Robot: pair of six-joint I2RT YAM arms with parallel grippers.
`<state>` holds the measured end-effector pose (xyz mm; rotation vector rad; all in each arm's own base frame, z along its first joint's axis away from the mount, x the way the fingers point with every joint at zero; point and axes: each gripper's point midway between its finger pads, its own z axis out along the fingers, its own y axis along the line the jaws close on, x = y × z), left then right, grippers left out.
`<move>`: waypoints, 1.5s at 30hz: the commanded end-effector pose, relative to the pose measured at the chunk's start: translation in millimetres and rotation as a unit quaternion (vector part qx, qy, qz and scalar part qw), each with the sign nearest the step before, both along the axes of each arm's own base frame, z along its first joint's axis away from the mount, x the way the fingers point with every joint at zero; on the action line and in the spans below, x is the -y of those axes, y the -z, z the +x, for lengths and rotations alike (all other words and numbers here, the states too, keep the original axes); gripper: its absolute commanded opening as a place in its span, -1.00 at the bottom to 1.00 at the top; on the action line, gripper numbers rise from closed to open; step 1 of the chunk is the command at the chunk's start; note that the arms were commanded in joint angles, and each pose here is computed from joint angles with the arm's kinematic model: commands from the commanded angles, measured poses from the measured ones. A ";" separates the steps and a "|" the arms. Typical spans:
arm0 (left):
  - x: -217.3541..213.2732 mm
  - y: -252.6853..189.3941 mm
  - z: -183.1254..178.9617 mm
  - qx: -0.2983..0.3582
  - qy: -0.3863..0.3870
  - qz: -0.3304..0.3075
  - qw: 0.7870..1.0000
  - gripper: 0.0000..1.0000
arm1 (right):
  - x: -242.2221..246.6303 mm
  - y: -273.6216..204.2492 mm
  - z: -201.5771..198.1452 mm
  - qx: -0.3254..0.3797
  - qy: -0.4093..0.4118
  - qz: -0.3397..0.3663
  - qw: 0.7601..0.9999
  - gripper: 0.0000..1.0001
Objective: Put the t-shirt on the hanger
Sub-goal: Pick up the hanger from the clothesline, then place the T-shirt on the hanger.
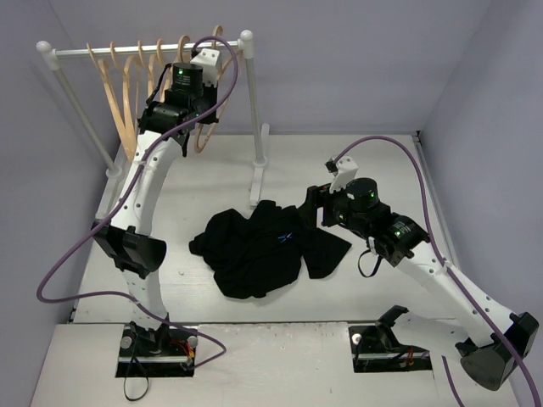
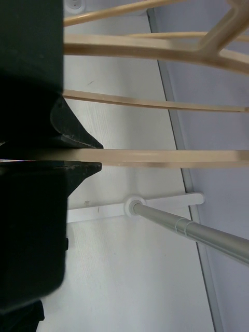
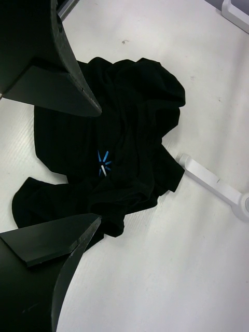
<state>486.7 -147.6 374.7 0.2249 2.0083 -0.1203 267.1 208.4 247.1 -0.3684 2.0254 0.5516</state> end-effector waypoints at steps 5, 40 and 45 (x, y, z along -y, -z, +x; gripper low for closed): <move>-19.3 -88.9 -35.9 0.106 -0.011 -0.029 0.994 -1.00 | -5.1 -15.9 12.6 0.028 0.007 0.011 1.000 0.44; -15.9 66.2 -263.5 -0.007 0.181 -0.065 0.981 -1.00 | -31.1 96.1 33.4 -0.119 0.163 0.024 0.979 -0.47; -17.6 70.7 -270.9 -0.004 0.184 -0.063 0.981 -1.00 | -35.0 123.1 29.9 -0.148 0.176 0.020 0.973 -0.48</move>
